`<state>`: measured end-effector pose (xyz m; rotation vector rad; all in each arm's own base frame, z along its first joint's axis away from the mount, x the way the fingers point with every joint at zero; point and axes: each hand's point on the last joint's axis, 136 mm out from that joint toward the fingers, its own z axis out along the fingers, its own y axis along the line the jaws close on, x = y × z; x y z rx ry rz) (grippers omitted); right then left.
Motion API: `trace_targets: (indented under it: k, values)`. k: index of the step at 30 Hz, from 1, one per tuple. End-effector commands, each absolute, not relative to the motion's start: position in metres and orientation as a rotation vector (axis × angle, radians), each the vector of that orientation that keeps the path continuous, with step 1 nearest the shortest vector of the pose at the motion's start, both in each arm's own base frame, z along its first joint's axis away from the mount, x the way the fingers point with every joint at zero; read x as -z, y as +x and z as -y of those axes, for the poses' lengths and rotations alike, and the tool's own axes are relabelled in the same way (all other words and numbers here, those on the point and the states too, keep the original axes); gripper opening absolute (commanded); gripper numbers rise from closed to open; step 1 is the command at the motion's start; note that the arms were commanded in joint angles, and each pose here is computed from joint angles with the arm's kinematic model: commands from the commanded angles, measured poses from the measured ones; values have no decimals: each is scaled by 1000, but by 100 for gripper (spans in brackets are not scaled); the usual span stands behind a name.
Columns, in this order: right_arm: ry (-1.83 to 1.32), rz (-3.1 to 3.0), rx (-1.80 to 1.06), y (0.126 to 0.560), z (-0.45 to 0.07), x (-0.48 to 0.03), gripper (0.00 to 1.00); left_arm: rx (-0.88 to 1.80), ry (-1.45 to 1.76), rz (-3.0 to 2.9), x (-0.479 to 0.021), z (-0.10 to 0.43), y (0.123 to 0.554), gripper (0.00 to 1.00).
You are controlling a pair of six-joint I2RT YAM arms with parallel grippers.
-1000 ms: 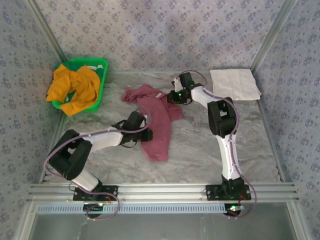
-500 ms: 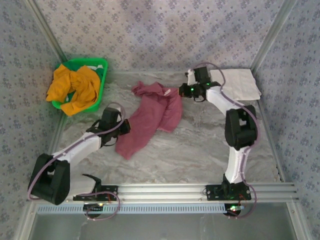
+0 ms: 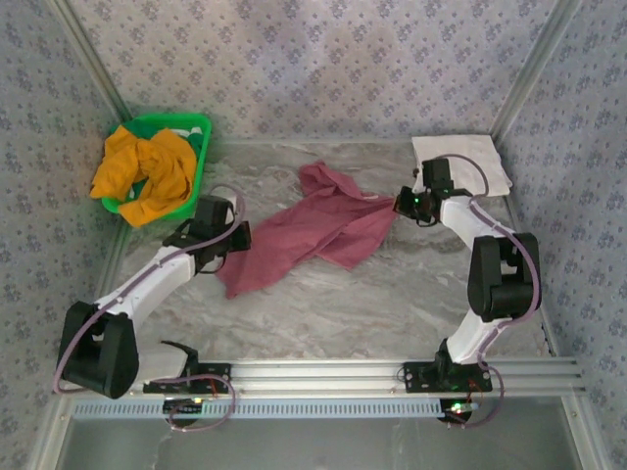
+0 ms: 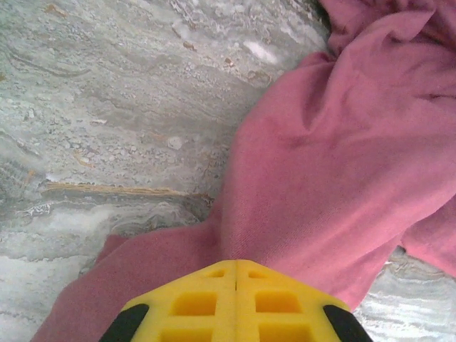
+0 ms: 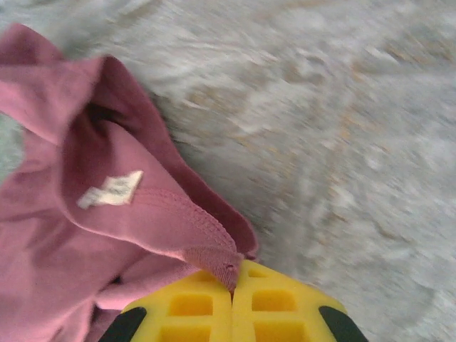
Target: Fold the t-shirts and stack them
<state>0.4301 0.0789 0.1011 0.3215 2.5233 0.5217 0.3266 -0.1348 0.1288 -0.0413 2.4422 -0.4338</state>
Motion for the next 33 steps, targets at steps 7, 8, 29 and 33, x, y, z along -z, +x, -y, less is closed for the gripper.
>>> trace_targets:
  k: [7,8,29,33]
  values:
    - [324,-2501,-472,425,-70,-113,43,317,-92,-2462,-135,110,310,48]
    - [306,-2513,-459,419,-72,-112,43,323,-100,-2467,-134,109,304,52]
    - [-446,-2712,-375,300,-215,-43,57,477,-267,-2714,-49,134,241,62]
    - [-462,-2756,-346,303,-223,-21,57,451,-251,-2719,-37,134,246,57]
